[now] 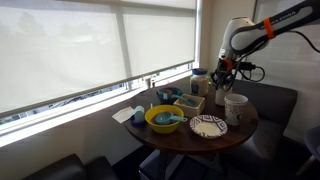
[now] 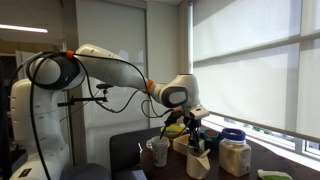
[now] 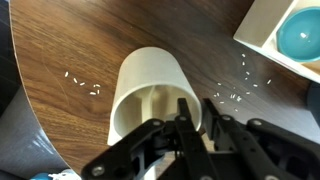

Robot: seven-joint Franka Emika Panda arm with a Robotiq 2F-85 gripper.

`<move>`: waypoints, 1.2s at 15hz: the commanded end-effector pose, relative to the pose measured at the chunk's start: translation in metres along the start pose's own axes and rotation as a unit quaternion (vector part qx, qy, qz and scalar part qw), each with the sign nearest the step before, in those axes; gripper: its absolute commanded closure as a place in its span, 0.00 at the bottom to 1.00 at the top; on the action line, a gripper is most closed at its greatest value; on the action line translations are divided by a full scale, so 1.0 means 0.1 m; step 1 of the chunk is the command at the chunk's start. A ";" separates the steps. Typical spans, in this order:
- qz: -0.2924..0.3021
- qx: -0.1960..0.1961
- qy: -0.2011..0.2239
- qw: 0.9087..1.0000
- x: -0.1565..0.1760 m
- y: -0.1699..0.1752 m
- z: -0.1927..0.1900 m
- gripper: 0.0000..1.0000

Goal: Move the mug from the bowl to the table

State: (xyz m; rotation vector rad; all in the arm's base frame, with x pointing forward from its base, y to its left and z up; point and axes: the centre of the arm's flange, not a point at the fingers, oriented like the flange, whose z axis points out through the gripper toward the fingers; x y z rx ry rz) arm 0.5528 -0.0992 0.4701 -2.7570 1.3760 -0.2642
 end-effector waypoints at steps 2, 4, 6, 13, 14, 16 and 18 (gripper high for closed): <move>0.009 -0.007 0.005 1.000 0.01 -0.11 -0.27 0.42; 0.011 0.005 0.019 1.000 -0.01 -0.05 -0.55 0.27; 0.007 0.046 0.041 0.998 -0.07 0.02 -0.93 0.13; -0.039 0.138 0.109 0.984 -0.22 0.15 -1.89 0.00; -0.050 0.152 0.118 0.980 -0.28 0.19 -2.06 0.00; -0.057 0.163 0.125 0.977 -0.35 0.24 -2.19 0.00; -0.059 0.162 0.123 0.977 -0.37 0.24 -2.15 0.00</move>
